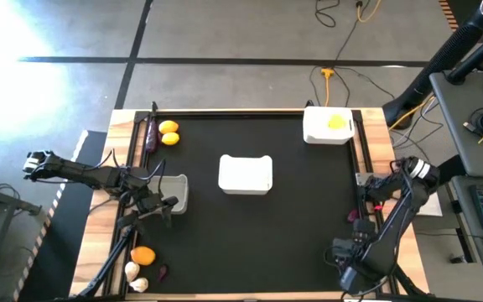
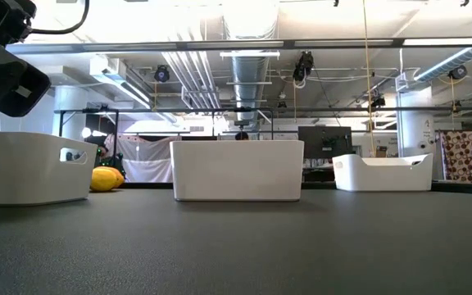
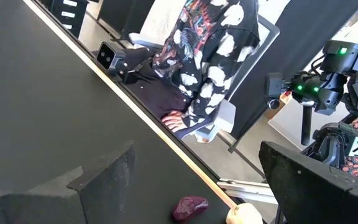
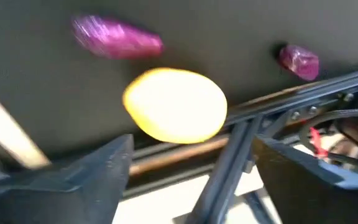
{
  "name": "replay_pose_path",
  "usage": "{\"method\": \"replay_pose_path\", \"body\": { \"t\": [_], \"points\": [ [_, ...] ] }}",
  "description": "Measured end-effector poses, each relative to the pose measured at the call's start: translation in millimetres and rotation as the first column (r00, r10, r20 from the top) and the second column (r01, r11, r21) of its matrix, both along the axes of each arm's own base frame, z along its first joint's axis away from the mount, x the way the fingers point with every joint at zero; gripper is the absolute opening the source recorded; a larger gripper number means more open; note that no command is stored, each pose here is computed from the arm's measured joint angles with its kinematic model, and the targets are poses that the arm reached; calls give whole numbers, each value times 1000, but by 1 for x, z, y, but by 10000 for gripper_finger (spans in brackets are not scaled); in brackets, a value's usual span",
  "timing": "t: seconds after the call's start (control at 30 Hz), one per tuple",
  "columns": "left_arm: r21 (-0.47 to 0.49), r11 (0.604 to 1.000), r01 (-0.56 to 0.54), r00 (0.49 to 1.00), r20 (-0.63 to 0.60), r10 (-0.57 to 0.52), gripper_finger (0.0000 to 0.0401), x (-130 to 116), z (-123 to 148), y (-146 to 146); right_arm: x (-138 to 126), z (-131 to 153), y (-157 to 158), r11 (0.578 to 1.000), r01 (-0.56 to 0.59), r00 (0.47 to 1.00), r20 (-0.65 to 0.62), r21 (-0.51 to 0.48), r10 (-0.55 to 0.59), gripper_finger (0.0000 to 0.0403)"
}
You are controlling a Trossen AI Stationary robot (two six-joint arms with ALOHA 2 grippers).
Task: Sort produce into baskets
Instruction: Put the yellow lemon into the top white bin
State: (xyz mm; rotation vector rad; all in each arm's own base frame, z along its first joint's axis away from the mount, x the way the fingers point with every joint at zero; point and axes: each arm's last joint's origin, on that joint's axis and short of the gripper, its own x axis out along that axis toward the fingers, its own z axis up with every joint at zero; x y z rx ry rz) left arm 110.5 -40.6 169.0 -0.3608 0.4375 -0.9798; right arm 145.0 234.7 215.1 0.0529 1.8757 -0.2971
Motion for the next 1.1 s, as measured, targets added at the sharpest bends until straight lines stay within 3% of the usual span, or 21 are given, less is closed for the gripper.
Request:
{"method": "replay_pose_path", "body": {
  "t": [0.13,0.23,0.47,0.7,0.8,1.1],
  "points": [
    [0,1000,0,1000,0,0,327,0,0,0,-1,-11,1,992,-126,989,-85,-4,125,375],
    [0,1000,0,1000,0,0,327,0,0,0,1,-18,5,974,-223,969,-99,35,226,395],
    [0,1000,0,1000,0,0,327,0,0,0,-8,-27,5,857,-514,853,-82,37,515,400],
    [0,1000,0,1000,0,0,327,0,0,0,-13,-50,6,841,-507,859,28,191,512,400],
    [0,1000,0,1000,0,0,327,0,0,0,-20,-61,3,824,-534,840,9,187,542,400],
    [0,1000,0,1000,0,0,327,0,0,0,-35,-80,-11,855,-501,853,-91,133,514,388]
  ]
}}
